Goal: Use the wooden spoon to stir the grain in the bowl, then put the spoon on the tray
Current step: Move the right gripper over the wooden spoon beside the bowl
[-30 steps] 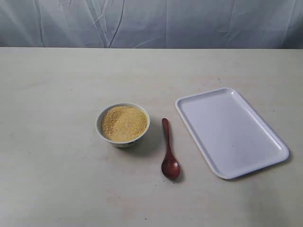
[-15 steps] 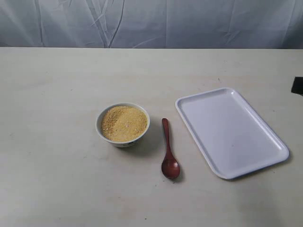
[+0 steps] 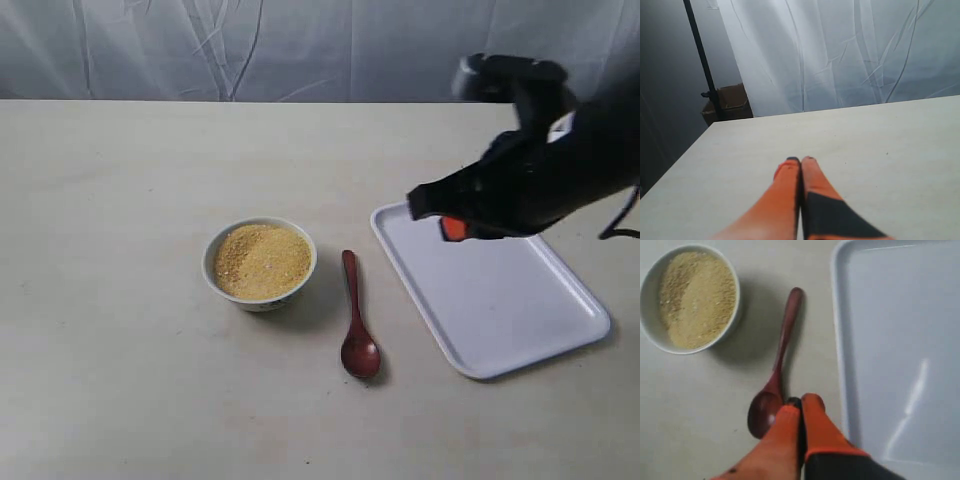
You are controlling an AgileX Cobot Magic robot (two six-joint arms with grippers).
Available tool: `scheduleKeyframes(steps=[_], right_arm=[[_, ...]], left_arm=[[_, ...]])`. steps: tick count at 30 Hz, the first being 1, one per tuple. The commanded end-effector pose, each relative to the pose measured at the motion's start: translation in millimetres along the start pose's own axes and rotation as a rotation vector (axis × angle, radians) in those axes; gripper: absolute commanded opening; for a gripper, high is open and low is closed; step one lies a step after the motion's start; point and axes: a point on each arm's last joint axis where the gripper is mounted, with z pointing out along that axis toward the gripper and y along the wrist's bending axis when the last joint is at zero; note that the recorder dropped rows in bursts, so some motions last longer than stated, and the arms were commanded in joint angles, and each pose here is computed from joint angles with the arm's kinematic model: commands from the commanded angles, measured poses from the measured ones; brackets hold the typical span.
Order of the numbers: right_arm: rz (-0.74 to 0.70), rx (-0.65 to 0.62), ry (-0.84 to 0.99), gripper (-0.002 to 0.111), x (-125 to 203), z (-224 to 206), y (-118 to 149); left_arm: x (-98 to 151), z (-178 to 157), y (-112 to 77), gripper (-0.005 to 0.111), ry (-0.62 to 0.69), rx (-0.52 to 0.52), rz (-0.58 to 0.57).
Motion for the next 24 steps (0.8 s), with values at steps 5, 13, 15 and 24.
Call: scheduleKeyframes(steps=[5,13,15,24], right_arm=[[-0.022,0.012,0.079,-0.001,-17.7,68.2,35.0],[-0.021,0.072,0.144,-0.001,-19.2,104.6,39.7],[-0.022,0.077,0.152,-0.001,-18.1,109.7,38.6],[-0.035,0.064,0.106,0.021,-19.4,122.1,42.5]], left_arm=[[0.3,-0.1,-0.5,0.000,-0.007,0.006,-0.003],[0.3,-0.1,-0.5,0.000,-0.007,0.006,-0.003],[0.3,-0.1,-0.5,0.000,-0.007,0.006,-0.003],[0.3,-0.1,-0.5,0.000,-0.007,0.006,-0.003]])
